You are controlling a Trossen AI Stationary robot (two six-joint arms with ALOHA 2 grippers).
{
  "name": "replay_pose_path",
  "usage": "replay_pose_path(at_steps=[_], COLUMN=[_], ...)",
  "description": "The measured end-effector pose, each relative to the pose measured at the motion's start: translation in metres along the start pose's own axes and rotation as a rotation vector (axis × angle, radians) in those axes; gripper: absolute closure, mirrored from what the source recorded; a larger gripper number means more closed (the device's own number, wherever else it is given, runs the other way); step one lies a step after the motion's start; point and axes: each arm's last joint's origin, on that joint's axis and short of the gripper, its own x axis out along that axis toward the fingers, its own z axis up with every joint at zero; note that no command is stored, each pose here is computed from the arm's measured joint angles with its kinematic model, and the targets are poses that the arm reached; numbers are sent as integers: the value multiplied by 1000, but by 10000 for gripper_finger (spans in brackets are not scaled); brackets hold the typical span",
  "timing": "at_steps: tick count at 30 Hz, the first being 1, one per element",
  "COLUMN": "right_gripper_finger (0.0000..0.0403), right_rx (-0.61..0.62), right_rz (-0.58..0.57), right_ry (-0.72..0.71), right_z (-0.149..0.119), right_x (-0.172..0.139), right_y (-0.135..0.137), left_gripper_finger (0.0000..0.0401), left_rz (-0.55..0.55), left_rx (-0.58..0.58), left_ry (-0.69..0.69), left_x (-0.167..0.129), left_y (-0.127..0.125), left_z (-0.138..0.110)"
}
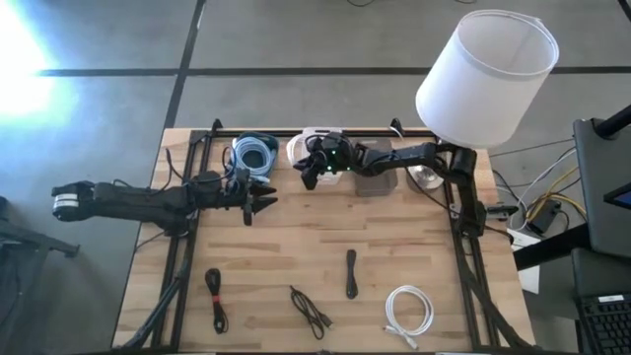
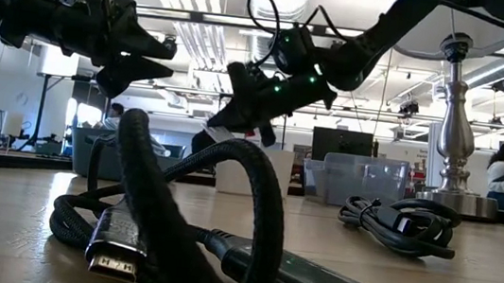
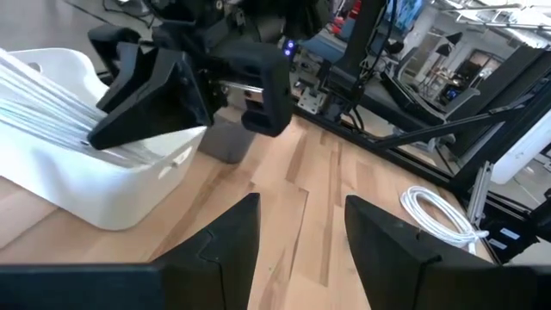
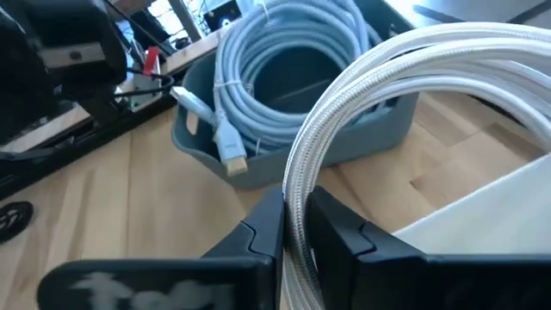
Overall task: Pick & Place USB Port
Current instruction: Put the top white HDMI cable into the white bin
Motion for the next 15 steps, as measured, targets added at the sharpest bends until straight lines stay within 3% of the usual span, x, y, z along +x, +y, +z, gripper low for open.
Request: replay_pose_path(at_steps=[15], right_gripper_finger=[288], right_rx=[-36], right_rz=[-1], right_ry=[13], right_z=[-5], right_x=[1], right_y=[13], left_gripper_finger=[227], left_rz=[4], left_rx=[-2], left_ry=[6], left_x=[0], left_y=[0], left_z=[-1])
